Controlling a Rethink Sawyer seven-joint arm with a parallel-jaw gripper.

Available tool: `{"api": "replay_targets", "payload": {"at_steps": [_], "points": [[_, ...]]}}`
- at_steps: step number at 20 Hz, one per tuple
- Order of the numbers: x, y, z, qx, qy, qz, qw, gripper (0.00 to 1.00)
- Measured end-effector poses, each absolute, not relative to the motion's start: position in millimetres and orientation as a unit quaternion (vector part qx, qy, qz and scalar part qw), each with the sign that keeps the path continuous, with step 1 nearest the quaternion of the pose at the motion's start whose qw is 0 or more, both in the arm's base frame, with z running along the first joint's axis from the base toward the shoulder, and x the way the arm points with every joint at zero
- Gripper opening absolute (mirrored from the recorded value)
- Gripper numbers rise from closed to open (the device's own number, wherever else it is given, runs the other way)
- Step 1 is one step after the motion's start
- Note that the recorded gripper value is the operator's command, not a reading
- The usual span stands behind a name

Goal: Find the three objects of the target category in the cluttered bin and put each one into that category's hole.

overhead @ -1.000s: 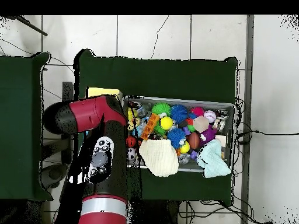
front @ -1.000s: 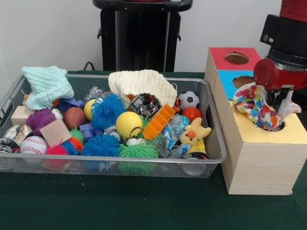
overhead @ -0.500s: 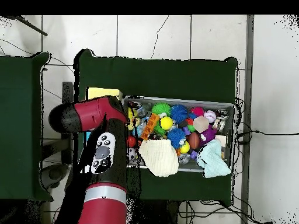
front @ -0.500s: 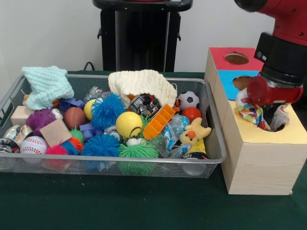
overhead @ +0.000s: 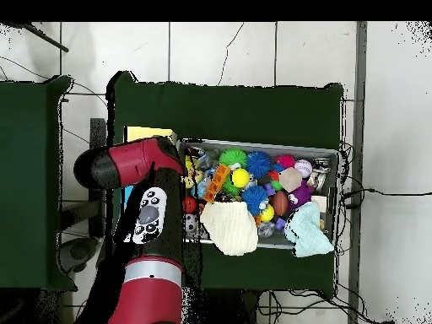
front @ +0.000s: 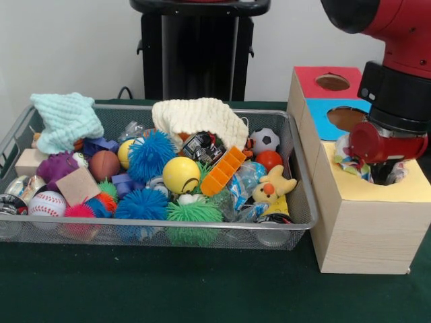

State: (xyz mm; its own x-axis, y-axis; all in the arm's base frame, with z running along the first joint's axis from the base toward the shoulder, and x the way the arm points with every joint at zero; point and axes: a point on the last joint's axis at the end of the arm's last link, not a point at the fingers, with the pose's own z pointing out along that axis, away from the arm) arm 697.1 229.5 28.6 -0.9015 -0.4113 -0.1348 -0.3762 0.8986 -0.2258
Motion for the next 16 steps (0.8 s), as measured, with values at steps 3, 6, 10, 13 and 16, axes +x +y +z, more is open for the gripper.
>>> {"api": "replay_targets", "payload": {"at_steps": [3, 6, 10, 13, 16], "points": [[699.8, 230.0, 28.5, -0.203, 0.97, -0.098, 0.092, 0.0], [703.8, 231.1, 28.1, -0.204, 0.969, -0.098, 0.099, 0.0], [712.4, 234.0, 27.2, -0.206, 0.967, -0.098, 0.111, 0.0], [713.4, 234.1, 27.1, -0.206, 0.967, -0.098, 0.111, 0.0], [714.3, 234.1, 27.0, -0.206, 0.967, -0.099, 0.11, 0.0]]}}
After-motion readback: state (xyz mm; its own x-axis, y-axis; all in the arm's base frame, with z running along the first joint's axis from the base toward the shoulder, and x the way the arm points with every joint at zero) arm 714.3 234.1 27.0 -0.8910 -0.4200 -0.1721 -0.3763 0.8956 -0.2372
